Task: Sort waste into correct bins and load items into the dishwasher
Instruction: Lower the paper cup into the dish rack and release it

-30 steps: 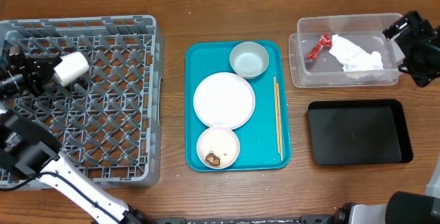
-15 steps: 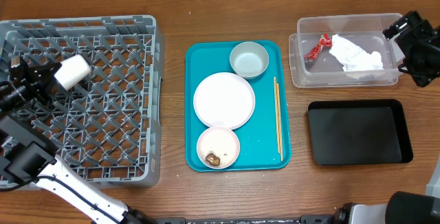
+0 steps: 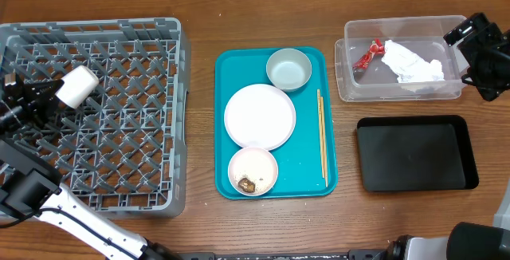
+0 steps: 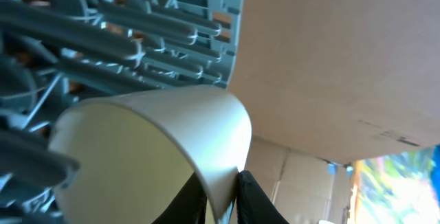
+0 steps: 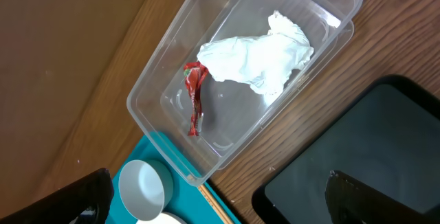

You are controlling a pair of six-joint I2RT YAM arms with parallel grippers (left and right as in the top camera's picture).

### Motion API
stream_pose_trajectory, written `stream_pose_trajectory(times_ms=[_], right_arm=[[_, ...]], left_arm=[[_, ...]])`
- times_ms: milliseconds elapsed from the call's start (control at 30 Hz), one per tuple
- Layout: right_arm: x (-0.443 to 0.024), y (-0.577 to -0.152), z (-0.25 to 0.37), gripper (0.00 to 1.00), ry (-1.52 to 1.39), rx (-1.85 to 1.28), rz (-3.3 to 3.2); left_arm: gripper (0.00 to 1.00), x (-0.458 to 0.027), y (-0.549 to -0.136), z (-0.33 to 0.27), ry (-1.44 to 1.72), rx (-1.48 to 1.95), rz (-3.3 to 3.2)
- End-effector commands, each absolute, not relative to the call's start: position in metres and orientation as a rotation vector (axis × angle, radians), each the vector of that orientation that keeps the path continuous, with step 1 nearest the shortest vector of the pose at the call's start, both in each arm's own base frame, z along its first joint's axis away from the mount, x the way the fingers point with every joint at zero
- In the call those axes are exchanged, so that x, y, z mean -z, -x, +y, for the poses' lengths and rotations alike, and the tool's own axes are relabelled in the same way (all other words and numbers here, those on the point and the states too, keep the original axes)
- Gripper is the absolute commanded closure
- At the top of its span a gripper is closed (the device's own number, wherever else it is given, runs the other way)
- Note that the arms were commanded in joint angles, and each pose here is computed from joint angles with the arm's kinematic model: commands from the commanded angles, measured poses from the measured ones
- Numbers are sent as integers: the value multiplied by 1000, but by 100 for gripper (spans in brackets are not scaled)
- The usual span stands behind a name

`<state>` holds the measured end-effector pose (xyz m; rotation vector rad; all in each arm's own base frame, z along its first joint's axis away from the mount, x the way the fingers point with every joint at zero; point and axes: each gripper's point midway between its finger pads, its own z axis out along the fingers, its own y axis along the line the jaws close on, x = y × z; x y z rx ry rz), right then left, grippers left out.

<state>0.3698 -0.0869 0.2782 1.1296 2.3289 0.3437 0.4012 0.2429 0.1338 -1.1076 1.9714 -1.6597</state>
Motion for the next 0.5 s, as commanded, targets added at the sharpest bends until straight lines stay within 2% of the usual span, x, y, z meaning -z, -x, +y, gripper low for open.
stream_pose_trajectory(times_ms=[0, 133, 200, 267, 300, 367, 467], right_arm=[[-282, -372, -90, 0, -1131, -333, 2310], [-282, -372, -90, 0, -1131, -333, 2310], [-282, -371, -90, 0, -1132, -333, 2311], [-282, -371, -90, 0, -1132, -333, 2311], [-282, -371, -90, 0, -1132, -333, 2311], [-282, -371, -90, 0, -1132, -333, 2311], [-282, -371, -90, 0, -1132, -333, 2311]], left_arm=[[84, -88, -378, 238, 1213, 1470, 2324], [82, -84, -359, 264, 1404, 1133, 2522], [75, -82, -348, 277, 1483, 964, 2587], [63, -83, -334, 293, 1596, 766, 2625], [62, -85, -332, 297, 1617, 719, 2626], [64, -90, -331, 298, 1618, 699, 2621], [76, -99, -332, 299, 1607, 684, 2606]])
